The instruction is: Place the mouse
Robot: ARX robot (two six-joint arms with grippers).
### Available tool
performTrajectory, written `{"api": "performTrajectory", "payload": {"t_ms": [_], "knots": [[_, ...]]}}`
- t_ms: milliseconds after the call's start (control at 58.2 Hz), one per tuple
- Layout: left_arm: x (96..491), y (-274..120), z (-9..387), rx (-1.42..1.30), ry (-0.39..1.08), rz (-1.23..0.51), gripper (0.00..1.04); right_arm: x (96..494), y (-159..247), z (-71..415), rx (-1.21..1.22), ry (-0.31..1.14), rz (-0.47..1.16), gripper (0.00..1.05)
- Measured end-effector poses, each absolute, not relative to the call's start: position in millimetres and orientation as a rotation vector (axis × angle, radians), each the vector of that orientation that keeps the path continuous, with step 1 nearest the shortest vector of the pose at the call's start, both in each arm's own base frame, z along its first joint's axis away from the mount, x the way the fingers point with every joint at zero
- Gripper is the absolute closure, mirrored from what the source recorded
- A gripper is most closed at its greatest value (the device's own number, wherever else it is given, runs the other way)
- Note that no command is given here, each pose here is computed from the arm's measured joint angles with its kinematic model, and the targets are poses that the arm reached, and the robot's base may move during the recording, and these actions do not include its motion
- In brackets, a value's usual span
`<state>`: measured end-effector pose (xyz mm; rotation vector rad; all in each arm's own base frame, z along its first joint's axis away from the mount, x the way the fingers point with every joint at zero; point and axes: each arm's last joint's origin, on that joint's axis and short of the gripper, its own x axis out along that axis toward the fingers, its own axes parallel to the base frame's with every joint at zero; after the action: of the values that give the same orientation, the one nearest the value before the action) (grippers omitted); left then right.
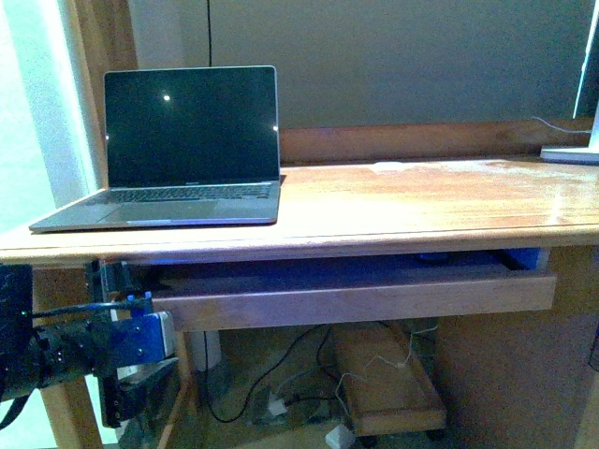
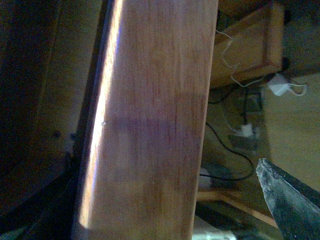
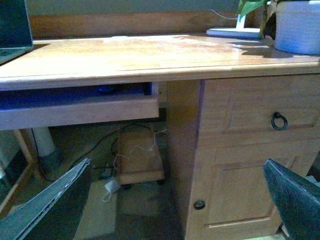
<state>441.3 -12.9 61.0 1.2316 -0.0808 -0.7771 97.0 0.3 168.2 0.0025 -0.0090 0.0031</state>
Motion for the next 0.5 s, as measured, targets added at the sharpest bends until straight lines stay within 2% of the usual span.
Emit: {"api": "performTrajectory", "payload": {"t_ms": [172, 498], "knots": [[414, -23, 76, 1.094, 0.038, -0.865, 0.07, 97, 0, 168, 0.002, -0.009, 0.003, 0.00], [349, -54, 90, 0.847, 0.126, -1.030, 0.07, 97, 0, 168, 0.002, -0.009, 0.003, 0.00]]}}
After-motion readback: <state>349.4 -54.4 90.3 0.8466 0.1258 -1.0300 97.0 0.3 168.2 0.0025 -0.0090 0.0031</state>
